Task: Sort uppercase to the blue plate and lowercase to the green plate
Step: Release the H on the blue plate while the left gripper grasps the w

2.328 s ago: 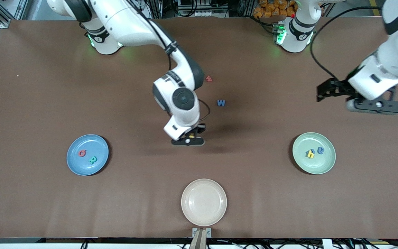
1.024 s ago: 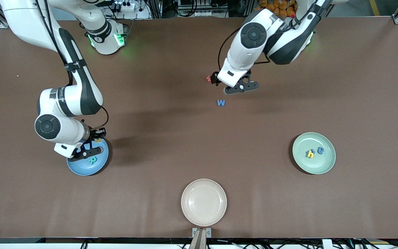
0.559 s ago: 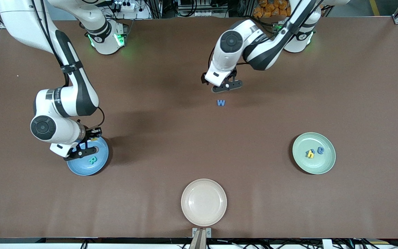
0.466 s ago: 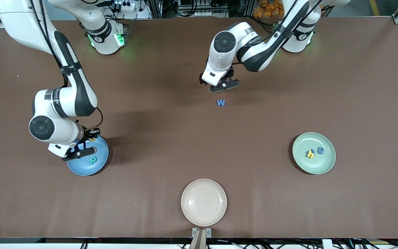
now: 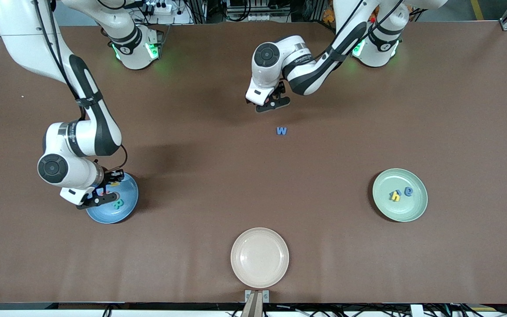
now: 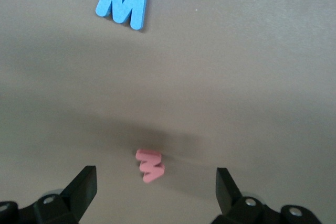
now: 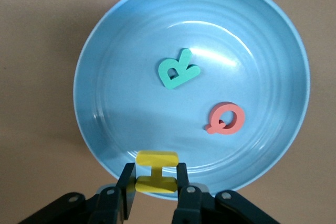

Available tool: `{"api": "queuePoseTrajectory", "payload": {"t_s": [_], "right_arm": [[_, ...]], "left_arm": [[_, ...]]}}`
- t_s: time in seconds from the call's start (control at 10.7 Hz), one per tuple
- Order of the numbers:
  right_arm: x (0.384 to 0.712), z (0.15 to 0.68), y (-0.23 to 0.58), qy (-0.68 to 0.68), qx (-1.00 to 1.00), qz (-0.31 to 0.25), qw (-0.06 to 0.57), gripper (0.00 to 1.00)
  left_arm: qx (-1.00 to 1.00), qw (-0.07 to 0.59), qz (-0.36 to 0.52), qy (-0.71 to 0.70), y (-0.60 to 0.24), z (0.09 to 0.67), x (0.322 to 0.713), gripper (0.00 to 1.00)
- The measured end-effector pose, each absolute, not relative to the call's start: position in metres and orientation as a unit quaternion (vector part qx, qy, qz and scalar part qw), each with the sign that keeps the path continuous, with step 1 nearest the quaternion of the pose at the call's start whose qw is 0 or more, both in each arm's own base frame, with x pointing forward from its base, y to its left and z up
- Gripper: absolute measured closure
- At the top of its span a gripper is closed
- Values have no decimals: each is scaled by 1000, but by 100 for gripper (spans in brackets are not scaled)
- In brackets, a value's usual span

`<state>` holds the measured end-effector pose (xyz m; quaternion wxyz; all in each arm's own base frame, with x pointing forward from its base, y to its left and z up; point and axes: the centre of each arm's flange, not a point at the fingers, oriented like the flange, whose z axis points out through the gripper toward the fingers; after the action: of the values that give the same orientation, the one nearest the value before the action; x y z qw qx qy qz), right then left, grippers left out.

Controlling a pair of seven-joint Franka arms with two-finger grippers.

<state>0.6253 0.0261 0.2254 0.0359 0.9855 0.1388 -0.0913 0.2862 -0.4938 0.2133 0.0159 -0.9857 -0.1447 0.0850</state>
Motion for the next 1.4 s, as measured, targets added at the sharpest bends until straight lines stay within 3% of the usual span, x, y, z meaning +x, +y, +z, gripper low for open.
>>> {"api": "queuePoseTrajectory", "payload": {"t_s": [0.37,0.56,1.4], "right_arm": [[625,225,26,138,985,-93,36,16],[625,225,28,140,985,-93,35,0],[623,225,35,144,984,-100,32,0]], "left_arm": [[-986,20,73,-148,-487,182,264,1],[-986,12,69,-152,-484,178,259,3],[-982,-11,26,-188,-483,174,240,21]]}}
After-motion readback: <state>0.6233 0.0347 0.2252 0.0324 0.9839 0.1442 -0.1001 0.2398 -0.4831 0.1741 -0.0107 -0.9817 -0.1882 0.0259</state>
